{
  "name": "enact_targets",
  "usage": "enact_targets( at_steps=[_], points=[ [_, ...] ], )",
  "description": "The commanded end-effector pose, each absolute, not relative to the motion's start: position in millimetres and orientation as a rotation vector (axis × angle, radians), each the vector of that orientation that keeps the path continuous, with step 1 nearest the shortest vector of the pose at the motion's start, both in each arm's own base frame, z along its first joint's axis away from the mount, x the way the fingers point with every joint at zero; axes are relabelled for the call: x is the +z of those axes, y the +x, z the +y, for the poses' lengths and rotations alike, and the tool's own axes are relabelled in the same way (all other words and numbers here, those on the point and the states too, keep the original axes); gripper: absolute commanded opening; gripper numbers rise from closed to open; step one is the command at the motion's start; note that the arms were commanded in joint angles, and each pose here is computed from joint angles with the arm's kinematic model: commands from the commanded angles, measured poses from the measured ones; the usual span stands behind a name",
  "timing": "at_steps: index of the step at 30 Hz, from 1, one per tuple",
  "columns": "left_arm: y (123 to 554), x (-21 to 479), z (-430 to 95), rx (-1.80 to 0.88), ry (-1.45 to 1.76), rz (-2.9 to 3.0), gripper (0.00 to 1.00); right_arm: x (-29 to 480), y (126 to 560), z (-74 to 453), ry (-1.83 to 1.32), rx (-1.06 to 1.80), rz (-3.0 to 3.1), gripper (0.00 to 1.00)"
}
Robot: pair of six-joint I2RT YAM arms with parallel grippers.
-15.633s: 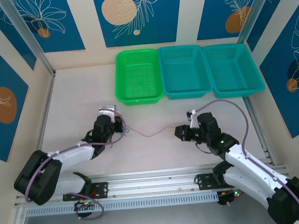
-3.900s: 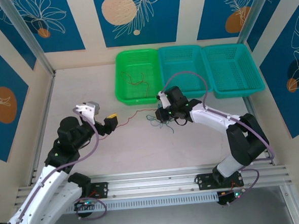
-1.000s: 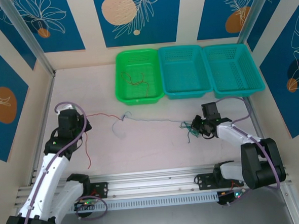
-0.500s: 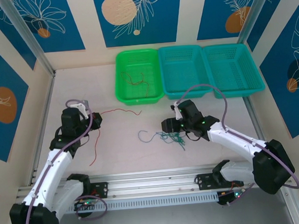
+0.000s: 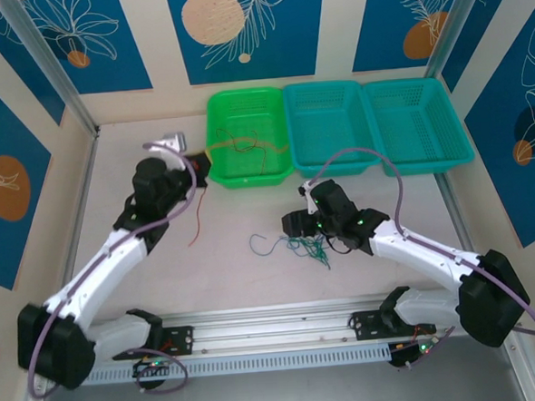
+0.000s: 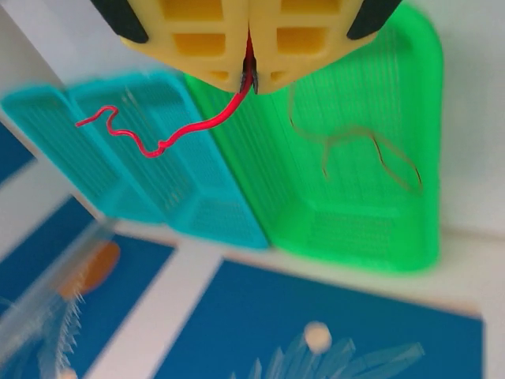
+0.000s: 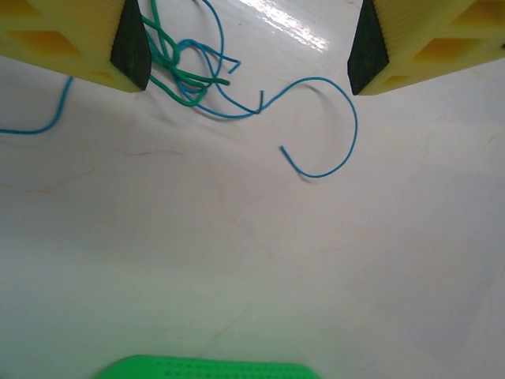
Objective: Untangle the cables
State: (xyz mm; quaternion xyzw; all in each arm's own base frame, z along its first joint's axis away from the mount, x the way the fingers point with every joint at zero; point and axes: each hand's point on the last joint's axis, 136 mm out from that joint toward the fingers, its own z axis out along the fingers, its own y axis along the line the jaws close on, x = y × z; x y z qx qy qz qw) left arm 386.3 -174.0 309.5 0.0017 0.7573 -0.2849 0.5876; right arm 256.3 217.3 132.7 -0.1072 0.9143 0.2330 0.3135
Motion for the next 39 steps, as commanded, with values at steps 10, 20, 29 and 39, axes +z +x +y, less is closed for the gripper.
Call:
enact_targets(
  at_steps=[10, 20, 29, 39],
  points=[
    [558.9, 322.0, -194.2, -0.576, -0.377, 1.664, 0.0, 128.7, 245.8, 189.3, -0.118, 0.601, 2.459, 0.68],
    [609.8, 232.4, -215.9, -0.43, -0.289, 1.848, 0.0, 138.7, 245.7, 186.3, -0.129, 0.621, 2.429, 0.68],
    [589.7, 282.2, -224.2, -0.496, -0.13, 1.762, 0.75, 136.8, 243.6, 182.7, -0.097, 0.622, 2.458, 0.68],
    [440.7, 360.4, -231.2, -0.796, -0.043, 1.708, 0.7, 122.9, 251.6, 162.1, 0.13, 0.729, 2.519, 0.69]
  ],
)
